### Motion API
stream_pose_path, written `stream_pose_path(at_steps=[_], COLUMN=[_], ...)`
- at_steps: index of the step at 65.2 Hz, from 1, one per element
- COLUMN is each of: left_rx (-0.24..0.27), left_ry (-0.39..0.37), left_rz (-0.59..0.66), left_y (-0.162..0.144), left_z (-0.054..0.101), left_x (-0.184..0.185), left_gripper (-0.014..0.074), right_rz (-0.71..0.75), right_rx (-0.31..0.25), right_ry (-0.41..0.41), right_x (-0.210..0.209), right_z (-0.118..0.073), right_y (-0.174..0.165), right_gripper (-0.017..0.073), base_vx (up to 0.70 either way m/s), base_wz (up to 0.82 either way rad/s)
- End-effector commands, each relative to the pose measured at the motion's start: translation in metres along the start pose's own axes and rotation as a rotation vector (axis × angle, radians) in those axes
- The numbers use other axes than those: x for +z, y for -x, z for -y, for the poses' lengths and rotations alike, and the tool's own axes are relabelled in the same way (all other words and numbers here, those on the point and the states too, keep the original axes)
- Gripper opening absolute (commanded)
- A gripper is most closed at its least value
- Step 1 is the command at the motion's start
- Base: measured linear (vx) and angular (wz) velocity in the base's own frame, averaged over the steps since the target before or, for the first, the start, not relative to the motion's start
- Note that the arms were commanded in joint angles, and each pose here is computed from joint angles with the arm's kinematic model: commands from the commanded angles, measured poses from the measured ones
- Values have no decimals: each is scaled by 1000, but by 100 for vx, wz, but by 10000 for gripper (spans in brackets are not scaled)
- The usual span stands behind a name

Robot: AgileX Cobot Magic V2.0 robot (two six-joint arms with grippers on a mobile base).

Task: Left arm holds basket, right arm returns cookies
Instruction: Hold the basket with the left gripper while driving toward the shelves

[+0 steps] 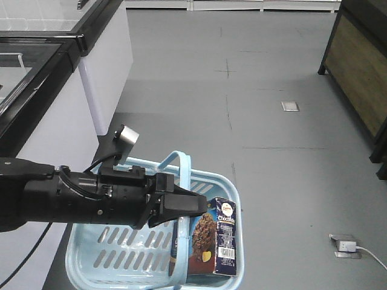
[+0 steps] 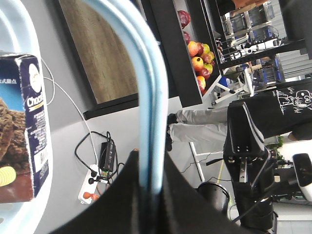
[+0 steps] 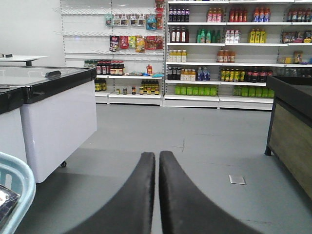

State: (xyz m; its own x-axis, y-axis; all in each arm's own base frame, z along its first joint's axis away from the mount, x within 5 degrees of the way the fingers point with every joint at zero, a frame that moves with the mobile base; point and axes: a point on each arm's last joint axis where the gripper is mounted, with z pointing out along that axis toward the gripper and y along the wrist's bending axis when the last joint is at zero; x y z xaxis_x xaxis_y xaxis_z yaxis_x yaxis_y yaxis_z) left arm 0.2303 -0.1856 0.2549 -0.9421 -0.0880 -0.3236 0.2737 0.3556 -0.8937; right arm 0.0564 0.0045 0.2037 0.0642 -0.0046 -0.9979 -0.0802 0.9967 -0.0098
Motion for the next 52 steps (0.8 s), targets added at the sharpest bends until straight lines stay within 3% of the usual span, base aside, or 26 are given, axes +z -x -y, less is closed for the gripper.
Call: stream_pose_path(at_steps=[1, 52], left_rx=[12, 18], left_ry=[-118, -109], left_rz=[66, 62], left_y=[7, 7], left_z=[26, 26], left_x=[-7, -7], left_gripper=[-6, -6], right_rz=[71, 70], right_rx=[-9, -9], right_ry=[8, 8], right_x=[-1, -1], right_z=[-1, -1], right_y=[2, 2], right_gripper=[-10, -10], base_vx=[0, 0], base_wz=[0, 0])
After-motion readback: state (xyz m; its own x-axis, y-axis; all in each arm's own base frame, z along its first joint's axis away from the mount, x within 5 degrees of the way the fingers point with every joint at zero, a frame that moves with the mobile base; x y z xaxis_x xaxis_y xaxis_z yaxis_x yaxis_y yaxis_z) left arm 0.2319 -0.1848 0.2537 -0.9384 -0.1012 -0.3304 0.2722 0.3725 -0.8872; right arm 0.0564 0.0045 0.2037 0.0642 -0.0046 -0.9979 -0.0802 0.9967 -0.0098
